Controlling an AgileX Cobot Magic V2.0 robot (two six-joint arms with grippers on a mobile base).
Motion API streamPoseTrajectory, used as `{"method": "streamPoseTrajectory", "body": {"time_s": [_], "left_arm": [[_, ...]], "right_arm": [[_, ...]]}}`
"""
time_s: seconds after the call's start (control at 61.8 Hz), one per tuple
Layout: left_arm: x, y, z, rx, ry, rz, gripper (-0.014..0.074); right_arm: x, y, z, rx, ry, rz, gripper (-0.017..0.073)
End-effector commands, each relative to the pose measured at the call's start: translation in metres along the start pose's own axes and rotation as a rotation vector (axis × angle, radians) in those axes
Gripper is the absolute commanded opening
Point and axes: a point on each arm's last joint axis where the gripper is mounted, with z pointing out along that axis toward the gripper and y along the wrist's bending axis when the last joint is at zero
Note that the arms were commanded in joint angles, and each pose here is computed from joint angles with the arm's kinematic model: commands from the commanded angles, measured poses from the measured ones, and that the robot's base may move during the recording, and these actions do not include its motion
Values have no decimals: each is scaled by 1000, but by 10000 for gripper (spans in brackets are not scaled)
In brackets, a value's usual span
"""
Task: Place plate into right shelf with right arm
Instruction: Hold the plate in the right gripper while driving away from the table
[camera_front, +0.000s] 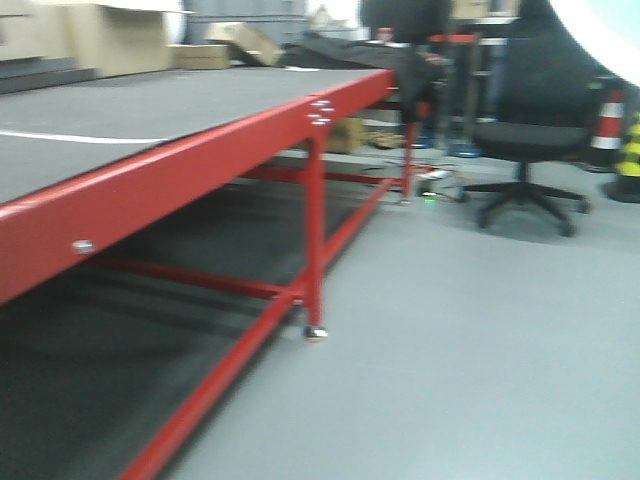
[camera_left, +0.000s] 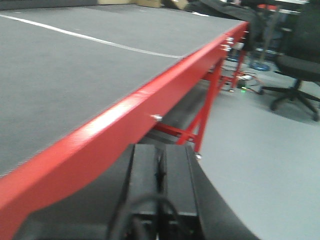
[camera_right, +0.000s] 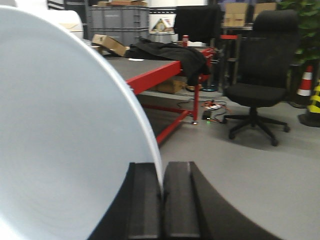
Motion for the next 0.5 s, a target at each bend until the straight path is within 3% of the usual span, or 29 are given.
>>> {"method": "streamPoseTrajectory", "body": {"time_s": [0.0, 0.486], "left_arm": [[-5, 1, -1, -12, -89, -15, -128], [-5, 1, -1, -12, -89, -15, -128]], "right_arm": [[-18, 1, -1, 1, -116, -2, 57], [-18, 1, -1, 1, -116, -2, 57]]}}
